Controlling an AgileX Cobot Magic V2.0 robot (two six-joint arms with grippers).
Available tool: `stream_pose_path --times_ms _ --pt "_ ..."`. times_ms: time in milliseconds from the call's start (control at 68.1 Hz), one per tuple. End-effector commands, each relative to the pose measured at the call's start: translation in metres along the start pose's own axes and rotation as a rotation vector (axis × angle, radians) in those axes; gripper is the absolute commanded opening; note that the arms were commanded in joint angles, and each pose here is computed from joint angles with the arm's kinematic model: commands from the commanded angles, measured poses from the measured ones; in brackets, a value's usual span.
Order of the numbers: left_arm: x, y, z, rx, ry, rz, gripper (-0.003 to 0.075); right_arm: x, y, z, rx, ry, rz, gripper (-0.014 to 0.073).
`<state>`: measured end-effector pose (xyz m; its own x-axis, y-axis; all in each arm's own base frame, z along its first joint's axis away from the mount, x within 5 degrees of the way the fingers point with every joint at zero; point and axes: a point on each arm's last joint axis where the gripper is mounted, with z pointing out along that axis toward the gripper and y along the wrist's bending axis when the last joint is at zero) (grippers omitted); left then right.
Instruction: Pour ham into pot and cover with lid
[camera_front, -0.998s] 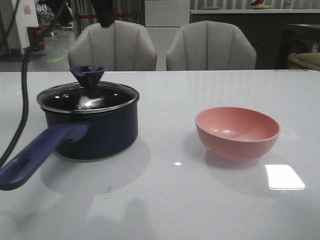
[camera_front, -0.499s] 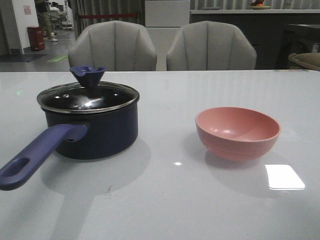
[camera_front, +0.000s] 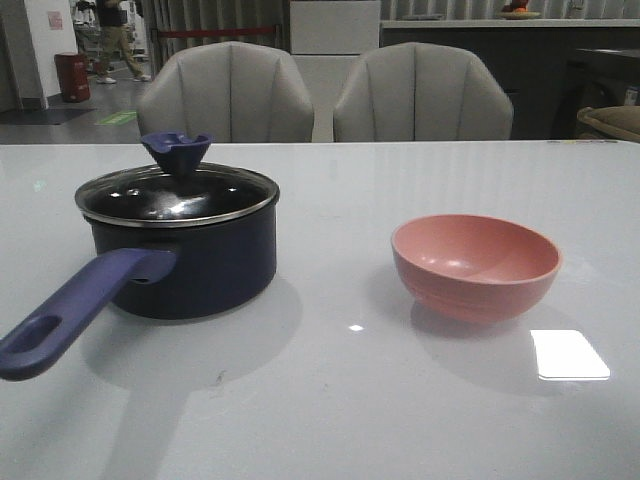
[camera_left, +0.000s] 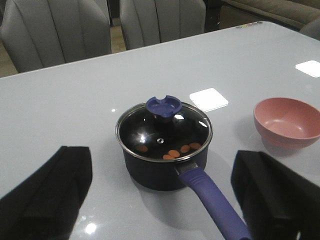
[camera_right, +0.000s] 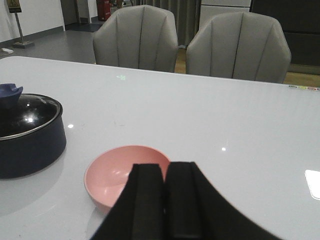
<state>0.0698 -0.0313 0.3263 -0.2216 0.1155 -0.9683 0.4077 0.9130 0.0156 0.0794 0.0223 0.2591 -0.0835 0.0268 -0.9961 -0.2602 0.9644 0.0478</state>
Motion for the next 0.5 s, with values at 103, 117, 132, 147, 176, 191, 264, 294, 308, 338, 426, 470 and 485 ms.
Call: stream_pose_path --times_ms 103,117,132,147,176,191,264,294,308,338,426,470,485 --pt "0.015 -0.001 -0.017 0.001 -0.179 -0.028 0.0341 -0.014 -0.003 0.0 0.034 -0.077 0.003 0.0127" --pt "0.015 -0.001 -0.018 0.0 -0.183 -0.028 0.0311 -0.014 -0.003 0.0 0.034 -0.077 0.003 0.0127" --pt "0.017 -0.001 -0.019 0.0 -0.194 -0.028 0.0281 -0.014 -0.003 0.0 0.034 -0.077 0.003 0.0127" --pt "0.018 -0.001 -0.019 0.0 -0.201 -0.028 0.0251 -0.014 -0.003 0.0 0.034 -0.077 0.003 0.0127" --pt "0.02 -0.001 -0.02 -0.001 -0.211 -0.03 0.0188 -0.014 -0.003 0.0 0.034 -0.077 0.003 0.0127" --pt "0.021 -0.001 -0.02 -0.001 -0.215 -0.03 0.0158 -0.014 -0.003 0.0 0.034 -0.077 0.003 0.0127" --pt "0.022 -0.001 -0.022 -0.003 -0.242 -0.03 0.0125 -0.014 -0.003 0.0 0.034 -0.077 0.003 0.0127" --pt "0.022 -0.001 -0.022 -0.003 -0.241 -0.03 0.0134 -0.014 -0.003 0.0 0.034 -0.077 0.003 0.0127" --pt "0.022 -0.001 -0.022 -0.003 -0.241 -0.03 0.0134 -0.014 -0.003 0.0 0.034 -0.077 0.003 0.0127" --pt "0.022 -0.001 -0.022 -0.003 -0.241 -0.03 0.0134 -0.014 -0.003 0.0 0.034 -0.077 0.003 0.0127" --pt "0.023 -0.001 -0.022 -0.003 -0.239 -0.03 0.0134 -0.014 -0.003 0.0 0.034 -0.077 0.003 0.0127" --pt "0.023 -0.001 -0.022 -0.003 -0.239 -0.03 0.0134 -0.014 -0.003 0.0 0.034 -0.077 0.003 0.0127" --pt "0.023 -0.001 -0.022 -0.003 -0.239 -0.03 0.0134 -0.014 -0.003 0.0 0.034 -0.077 0.003 0.0127"
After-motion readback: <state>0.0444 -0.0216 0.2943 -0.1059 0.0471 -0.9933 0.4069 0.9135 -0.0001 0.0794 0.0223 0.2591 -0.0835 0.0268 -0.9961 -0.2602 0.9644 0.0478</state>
